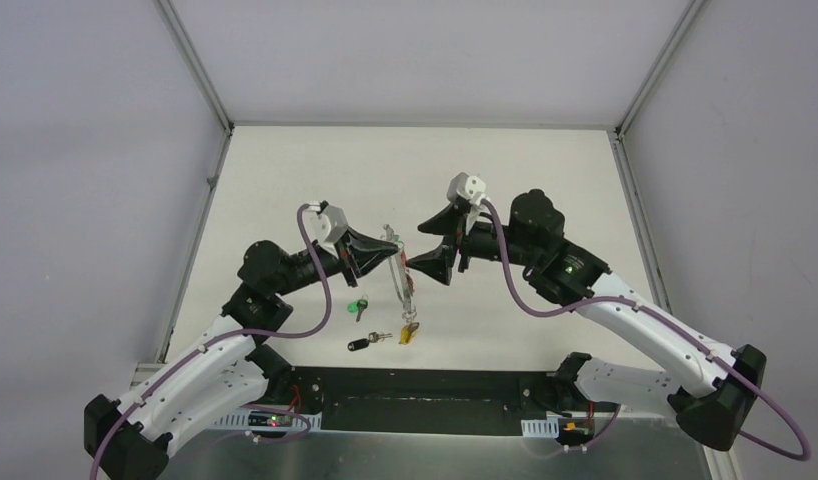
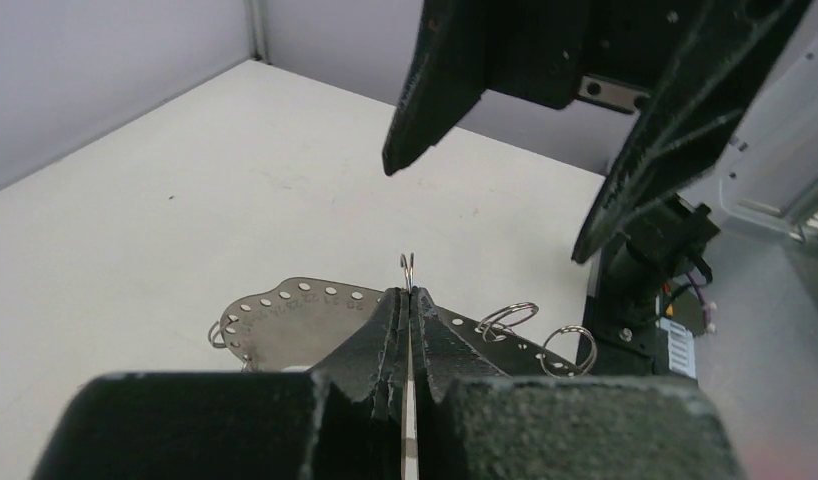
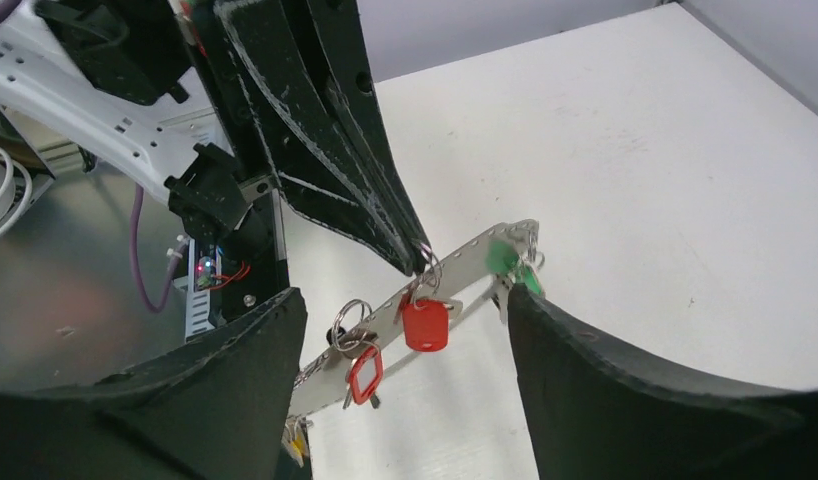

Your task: Put the keys on the keyring

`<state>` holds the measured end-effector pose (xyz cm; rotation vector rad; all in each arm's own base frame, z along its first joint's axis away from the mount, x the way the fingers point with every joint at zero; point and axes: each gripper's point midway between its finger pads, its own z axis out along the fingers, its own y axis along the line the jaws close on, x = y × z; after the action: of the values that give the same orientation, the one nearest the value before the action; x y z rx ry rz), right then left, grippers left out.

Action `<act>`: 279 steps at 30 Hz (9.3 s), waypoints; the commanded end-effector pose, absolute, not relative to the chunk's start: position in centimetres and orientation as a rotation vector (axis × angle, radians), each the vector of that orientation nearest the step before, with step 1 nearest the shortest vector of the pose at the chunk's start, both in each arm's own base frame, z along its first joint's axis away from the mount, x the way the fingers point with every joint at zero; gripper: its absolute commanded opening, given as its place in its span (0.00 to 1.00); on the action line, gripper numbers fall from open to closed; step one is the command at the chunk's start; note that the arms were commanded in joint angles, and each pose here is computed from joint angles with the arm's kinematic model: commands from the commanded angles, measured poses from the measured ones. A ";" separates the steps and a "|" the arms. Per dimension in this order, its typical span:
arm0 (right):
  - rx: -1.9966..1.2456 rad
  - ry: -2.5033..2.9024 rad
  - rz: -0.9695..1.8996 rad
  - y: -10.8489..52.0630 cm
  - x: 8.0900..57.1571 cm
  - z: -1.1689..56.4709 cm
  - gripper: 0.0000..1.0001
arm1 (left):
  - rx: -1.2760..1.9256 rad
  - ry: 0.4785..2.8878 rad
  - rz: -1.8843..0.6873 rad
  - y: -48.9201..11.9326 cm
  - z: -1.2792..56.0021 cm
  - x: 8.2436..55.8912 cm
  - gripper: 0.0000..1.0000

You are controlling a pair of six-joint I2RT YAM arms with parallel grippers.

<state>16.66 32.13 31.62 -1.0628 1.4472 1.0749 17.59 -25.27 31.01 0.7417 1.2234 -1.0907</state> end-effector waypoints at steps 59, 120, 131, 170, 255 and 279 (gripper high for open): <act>-0.985 1.614 0.783 35.5 18.8 29.7 0.00 | 0.479 1.399 -1.017 -24.0 37.3 21.1 0.00; -1.073 1.177 1.231 30.9 14.5 37.2 0.55 | 0.770 0.919 -0.961 -24.8 37.7 17.2 0.00; -1.140 1.041 1.205 30.8 13.6 35.9 0.45 | 0.851 0.868 -1.018 -25.6 37.5 15.7 0.00; -1.028 1.148 1.263 33.0 16.5 35.0 0.00 | 0.888 0.882 -1.111 -26.5 37.2 15.0 0.00; -0.681 1.868 0.822 32.0 23.5 31.2 0.00 | 0.383 1.903 -0.935 -29.6 26.6 21.2 0.36; -0.728 1.909 0.822 32.4 23.3 29.3 0.00 | 0.413 1.875 -0.977 -28.0 27.6 19.1 0.69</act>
<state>23.29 31.39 26.94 -0.7348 1.9967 0.7614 20.11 -27.92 27.05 0.3852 1.9032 -0.9311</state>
